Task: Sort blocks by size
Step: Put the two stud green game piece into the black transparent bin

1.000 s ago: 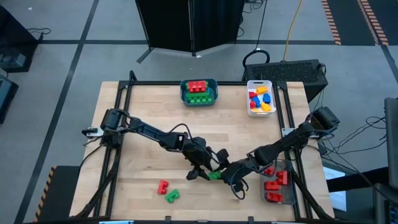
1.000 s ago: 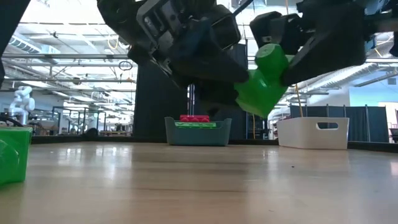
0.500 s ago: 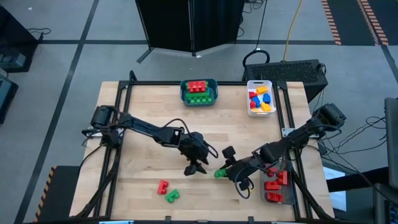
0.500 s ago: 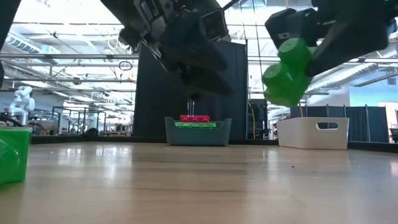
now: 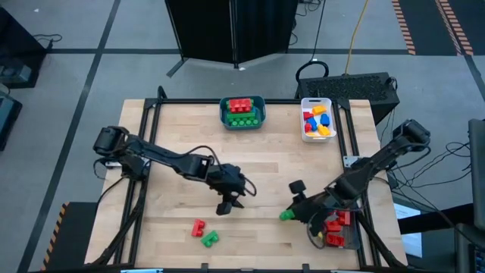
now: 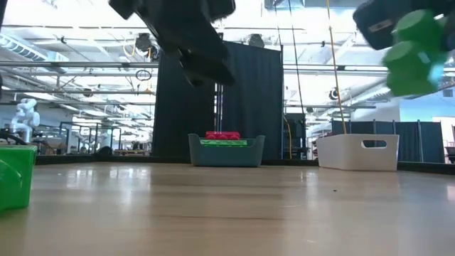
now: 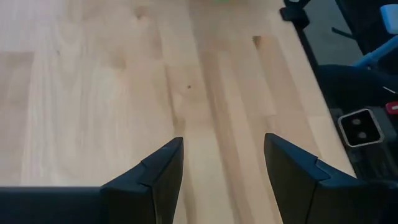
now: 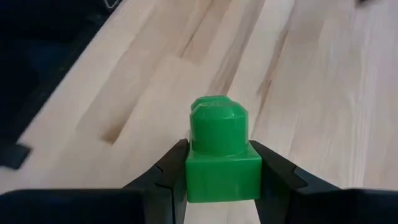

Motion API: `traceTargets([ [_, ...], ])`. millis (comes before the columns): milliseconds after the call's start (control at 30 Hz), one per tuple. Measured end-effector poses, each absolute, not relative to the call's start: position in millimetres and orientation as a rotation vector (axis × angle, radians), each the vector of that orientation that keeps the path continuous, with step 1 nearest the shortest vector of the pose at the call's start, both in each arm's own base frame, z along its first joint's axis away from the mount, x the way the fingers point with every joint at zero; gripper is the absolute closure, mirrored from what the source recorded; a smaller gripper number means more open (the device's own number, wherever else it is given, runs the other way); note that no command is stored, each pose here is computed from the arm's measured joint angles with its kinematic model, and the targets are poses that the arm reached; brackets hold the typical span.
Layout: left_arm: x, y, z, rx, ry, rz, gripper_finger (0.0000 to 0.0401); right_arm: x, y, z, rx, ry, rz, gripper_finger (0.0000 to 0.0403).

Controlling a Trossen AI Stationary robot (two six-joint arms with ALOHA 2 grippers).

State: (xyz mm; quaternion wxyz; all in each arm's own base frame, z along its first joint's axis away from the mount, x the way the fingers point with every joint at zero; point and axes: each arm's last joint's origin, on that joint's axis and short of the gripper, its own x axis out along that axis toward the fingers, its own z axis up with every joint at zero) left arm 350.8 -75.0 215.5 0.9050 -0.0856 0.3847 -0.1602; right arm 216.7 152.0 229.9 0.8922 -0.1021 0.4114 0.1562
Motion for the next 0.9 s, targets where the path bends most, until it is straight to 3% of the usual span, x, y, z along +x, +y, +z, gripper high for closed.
traceTargets([
  [500, 317.8, -136.0, 220.0, -0.124, 0.809, -0.212, 0.0205, 156.3, 137.4, 261.0, 0.115, 0.991, 0.2, 0.0282],
  [733, 301.9, -163.9, 218.3, -0.064, 0.824, -0.231, 0.0205, 136.2, 129.9, 266.6, 0.343, 1.141, 0.172, 0.0282],
  [900, 289.8, -172.8, 213.8, -0.01, 0.855, -0.122, 0.0205, 125.1, 126.8, 268.9, 0.474, 1.254, 0.161, 0.0282],
])
